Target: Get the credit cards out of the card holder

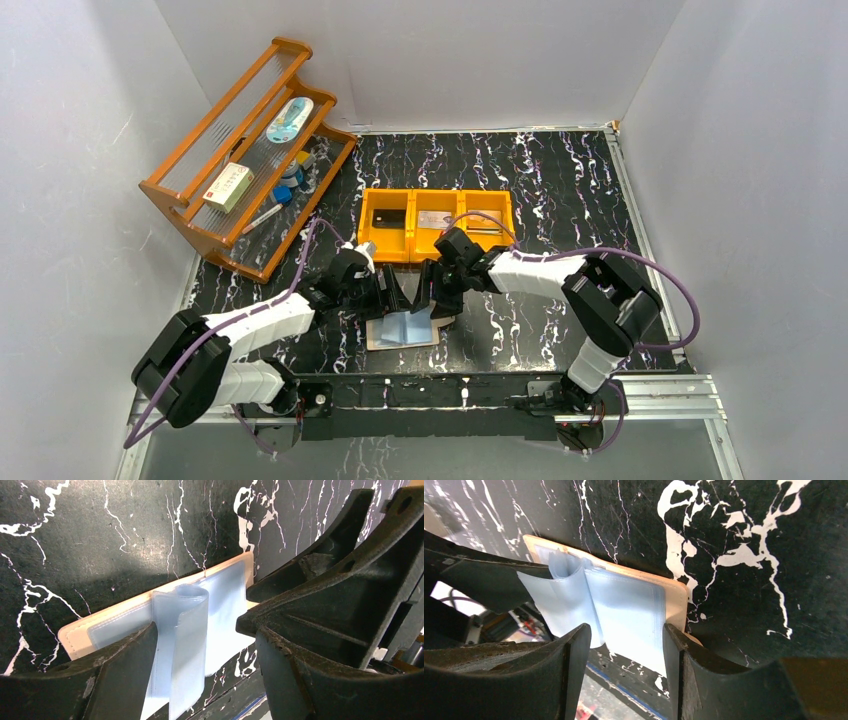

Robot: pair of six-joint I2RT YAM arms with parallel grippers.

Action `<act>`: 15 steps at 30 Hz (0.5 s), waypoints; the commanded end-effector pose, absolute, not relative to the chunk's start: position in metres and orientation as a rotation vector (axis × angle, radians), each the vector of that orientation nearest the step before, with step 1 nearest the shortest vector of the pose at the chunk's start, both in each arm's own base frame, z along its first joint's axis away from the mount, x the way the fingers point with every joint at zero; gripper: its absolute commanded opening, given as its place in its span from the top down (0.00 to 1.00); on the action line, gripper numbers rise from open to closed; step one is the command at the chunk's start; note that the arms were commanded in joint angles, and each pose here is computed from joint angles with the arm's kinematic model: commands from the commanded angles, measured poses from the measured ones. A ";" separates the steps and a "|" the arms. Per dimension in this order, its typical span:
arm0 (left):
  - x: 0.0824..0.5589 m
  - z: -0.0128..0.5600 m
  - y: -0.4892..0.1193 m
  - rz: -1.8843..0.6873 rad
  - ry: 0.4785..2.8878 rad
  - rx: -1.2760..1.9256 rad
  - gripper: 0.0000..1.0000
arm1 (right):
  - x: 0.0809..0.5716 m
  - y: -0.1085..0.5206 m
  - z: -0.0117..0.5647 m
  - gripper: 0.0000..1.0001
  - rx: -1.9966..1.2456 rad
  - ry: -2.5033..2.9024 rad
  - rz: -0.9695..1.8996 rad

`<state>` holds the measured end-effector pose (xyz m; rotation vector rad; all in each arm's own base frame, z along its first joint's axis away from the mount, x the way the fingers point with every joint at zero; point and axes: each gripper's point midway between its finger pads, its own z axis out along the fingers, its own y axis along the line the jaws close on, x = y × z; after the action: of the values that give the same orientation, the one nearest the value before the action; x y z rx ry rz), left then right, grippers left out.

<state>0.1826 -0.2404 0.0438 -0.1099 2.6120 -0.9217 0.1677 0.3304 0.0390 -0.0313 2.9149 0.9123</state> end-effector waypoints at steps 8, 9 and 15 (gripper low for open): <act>0.175 0.044 -0.242 -0.953 2.632 -0.099 0.30 | 0.179 0.372 0.090 0.37 -0.048 2.713 1.360; 0.175 0.044 -0.242 -0.953 2.630 -0.099 0.30 | 0.179 0.374 0.092 0.38 -0.053 2.706 1.372; 0.175 0.045 -0.242 -0.950 2.629 -0.096 0.30 | 0.178 0.379 0.100 0.44 -0.078 2.671 1.430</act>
<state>0.1855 -0.2400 0.0456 -0.1237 2.6000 -0.9225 0.1687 0.3381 0.0425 0.0414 2.8858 1.1131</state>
